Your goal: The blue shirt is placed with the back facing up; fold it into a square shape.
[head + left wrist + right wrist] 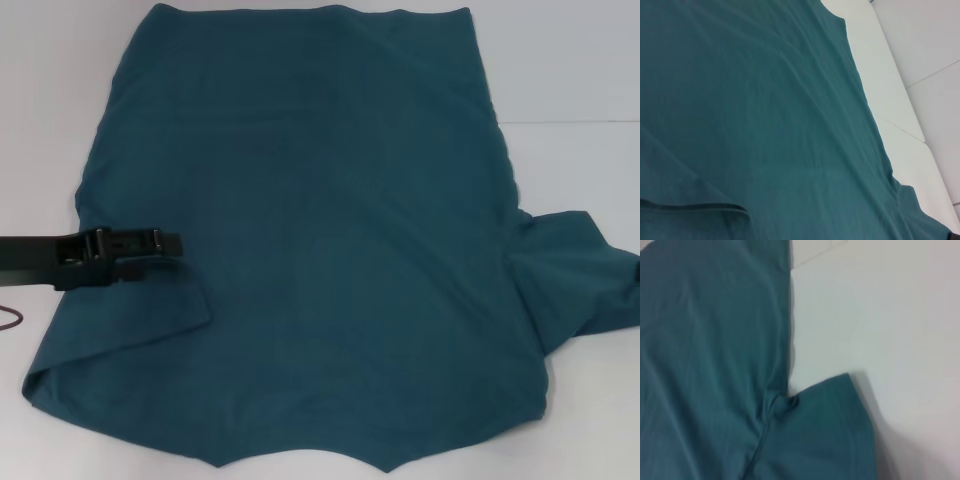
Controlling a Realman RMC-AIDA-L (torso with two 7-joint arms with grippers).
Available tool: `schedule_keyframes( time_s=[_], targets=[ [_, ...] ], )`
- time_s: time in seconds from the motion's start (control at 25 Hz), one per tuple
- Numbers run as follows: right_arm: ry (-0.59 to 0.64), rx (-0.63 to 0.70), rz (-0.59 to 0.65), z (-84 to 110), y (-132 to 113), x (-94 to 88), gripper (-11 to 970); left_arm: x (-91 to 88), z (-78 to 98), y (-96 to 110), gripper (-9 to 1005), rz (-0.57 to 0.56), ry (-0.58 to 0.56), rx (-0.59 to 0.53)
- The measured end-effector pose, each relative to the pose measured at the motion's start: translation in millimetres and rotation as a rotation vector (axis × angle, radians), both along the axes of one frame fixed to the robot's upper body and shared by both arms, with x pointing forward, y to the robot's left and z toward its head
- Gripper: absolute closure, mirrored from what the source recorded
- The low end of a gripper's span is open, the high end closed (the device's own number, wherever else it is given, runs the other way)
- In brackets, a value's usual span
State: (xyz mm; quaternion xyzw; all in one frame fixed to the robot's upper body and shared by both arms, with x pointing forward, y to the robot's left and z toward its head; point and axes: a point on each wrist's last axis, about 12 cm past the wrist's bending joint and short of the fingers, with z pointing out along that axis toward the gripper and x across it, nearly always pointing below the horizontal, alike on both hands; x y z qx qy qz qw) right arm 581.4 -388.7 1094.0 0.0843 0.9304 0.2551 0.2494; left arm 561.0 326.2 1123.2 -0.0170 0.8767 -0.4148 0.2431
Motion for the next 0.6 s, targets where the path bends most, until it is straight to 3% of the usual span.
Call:
schedule_keyframes(
  time_s=[0.6],
  targets=[
    [0.001, -0.029, -0.061, 20.8, -17.9, 7.2, 945, 1.0, 2.0, 1.6, 120, 0.003, -0.007, -0.003]
  ],
)
